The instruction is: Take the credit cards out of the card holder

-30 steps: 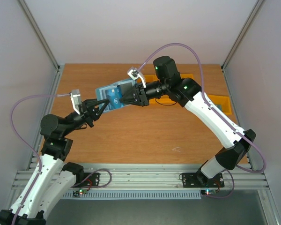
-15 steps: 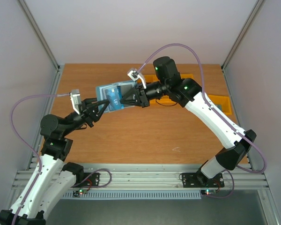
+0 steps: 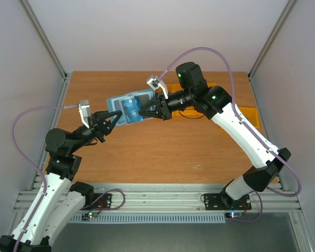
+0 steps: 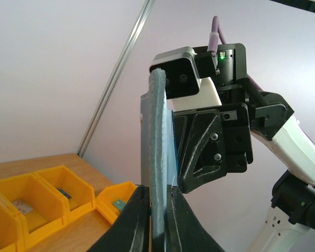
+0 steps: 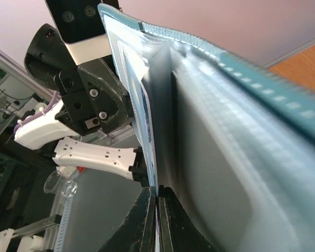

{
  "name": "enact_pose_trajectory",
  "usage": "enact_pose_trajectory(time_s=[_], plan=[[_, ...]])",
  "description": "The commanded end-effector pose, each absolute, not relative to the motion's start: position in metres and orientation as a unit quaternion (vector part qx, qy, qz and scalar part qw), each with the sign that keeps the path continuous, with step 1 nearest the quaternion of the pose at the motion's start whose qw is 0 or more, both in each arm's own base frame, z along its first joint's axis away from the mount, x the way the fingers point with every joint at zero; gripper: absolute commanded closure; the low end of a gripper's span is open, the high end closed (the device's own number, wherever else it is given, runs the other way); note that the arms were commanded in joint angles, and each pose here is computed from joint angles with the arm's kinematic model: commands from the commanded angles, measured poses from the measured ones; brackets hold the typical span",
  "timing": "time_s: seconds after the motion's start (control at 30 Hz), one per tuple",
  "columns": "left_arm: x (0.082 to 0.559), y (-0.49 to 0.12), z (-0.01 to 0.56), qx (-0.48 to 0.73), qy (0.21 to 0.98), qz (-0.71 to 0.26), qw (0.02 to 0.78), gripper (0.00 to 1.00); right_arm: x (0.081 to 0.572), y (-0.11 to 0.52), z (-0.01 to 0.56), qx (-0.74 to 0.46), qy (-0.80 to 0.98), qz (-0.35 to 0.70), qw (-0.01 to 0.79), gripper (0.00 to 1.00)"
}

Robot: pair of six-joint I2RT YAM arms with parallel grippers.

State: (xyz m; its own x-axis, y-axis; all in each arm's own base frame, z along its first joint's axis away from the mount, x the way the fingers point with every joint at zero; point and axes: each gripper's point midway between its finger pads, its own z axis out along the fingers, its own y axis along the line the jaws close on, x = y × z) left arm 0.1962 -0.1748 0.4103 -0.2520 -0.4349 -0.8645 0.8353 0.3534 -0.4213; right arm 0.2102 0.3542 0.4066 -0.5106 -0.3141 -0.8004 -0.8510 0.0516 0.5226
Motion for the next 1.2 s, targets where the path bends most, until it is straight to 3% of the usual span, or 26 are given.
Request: enact_pose_trajectory(time_s=[0.0, 0.1, 0.67, 1.17], plan=[[0.190, -0.174, 0.417, 0.185, 0.561, -0.540, 0.600, 0.96, 0.208, 0.343, 0.427, -0.435, 0.672, 0.527, 0.285, 0.99], [0.192, -0.173, 0.416, 0.181, 0.563, -0.536, 0.603, 1.00, 0.212, 0.338, 0.425, -0.430, 0.680, 0.520, 0.288, 0.99], [0.201, -0.171, 0.403, 0.161, 0.579, -0.529, 0.599, 1.00, 0.240, 0.286, 0.408, -0.386, 0.738, 0.453, 0.317, 0.99], [0.283, -0.160, 0.214, 0.001, 0.768, -0.431, 0.474, 1.00, 0.250, 0.231, 0.386, -0.332, 0.807, 0.368, 0.321, 0.99]])
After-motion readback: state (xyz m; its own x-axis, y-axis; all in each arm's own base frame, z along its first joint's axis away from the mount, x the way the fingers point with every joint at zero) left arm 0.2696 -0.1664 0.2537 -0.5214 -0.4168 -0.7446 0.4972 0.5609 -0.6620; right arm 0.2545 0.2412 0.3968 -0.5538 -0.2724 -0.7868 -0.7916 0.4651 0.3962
